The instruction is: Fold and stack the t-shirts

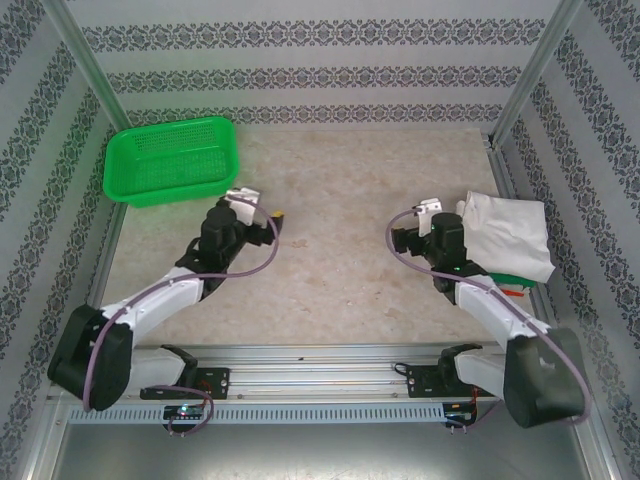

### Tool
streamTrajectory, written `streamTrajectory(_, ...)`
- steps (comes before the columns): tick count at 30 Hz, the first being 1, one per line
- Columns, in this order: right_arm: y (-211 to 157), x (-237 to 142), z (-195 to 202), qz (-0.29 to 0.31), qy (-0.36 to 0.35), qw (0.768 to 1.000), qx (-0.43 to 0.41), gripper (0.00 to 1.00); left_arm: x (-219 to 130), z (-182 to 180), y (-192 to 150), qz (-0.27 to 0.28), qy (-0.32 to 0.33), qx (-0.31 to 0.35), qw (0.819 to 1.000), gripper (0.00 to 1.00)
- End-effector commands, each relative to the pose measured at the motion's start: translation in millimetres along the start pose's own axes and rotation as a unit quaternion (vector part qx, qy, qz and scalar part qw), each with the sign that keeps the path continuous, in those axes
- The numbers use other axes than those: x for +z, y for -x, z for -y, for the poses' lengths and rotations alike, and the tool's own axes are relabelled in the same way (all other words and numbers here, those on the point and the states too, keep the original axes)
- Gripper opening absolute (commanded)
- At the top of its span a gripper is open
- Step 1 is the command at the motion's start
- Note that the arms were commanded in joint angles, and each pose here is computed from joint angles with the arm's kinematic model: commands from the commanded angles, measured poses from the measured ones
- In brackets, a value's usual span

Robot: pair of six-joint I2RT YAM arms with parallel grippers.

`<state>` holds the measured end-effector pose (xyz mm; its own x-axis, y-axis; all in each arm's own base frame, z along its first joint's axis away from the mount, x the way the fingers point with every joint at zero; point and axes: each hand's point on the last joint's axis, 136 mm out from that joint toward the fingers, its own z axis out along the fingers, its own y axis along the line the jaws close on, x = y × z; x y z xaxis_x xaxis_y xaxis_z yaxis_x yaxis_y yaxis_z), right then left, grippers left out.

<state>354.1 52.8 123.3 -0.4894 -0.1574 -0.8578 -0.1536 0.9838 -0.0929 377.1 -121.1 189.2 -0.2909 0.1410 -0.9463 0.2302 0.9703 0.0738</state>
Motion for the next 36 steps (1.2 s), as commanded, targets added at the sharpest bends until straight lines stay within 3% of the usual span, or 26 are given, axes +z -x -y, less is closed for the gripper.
streamTrajectory(1, 26, 10, 6, 0.076, -0.024, 0.997, 0.015, 0.98, -15, -64, -44, -0.043, 0.130, -0.010, 0.991, 1.00)
streamTrajectory(5, 11, 33, 7, 0.059, -0.029, 0.998, -0.004, 0.98, -21, -100, -51, -0.018, 0.179, -0.033, 0.983, 1.00)
streamTrajectory(9, 13, 44, 9, 0.053, -0.024, 0.998, -0.028, 0.98, -7, -109, -76, -0.015, 0.161, -0.054, 0.985, 1.00)
streamTrajectory(13, 11, 48, 26, 0.050, -0.006, 0.998, 0.027, 0.98, 5, -111, -81, -0.003, 0.147, -0.026, 0.989, 1.00)
streamTrajectory(17, 7, 46, 43, 0.079, 0.000, 0.994, 0.077, 0.98, 11, -130, -106, 0.011, 0.129, -0.095, 0.987, 1.00)
streamTrajectory(19, 7, 44, 43, 0.078, 0.004, 0.994, 0.079, 0.98, 12, -130, -105, 0.039, 0.116, -0.094, 0.988, 1.00)
streamTrajectory(21, 7, 45, 43, 0.082, 0.004, 0.994, 0.079, 0.98, 15, -135, -110, -0.004, 0.127, -0.104, 0.986, 1.00)
streamTrajectory(30, 6, 45, 48, 0.079, 0.007, 0.993, 0.091, 0.98, 21, -134, -109, -0.006, 0.132, -0.095, 0.987, 1.00)
streamTrajectory(36, 5, 45, 48, 0.078, 0.006, 0.993, 0.092, 0.98, 29, -120, -108, -0.020, 0.085, -0.079, 0.993, 1.00)
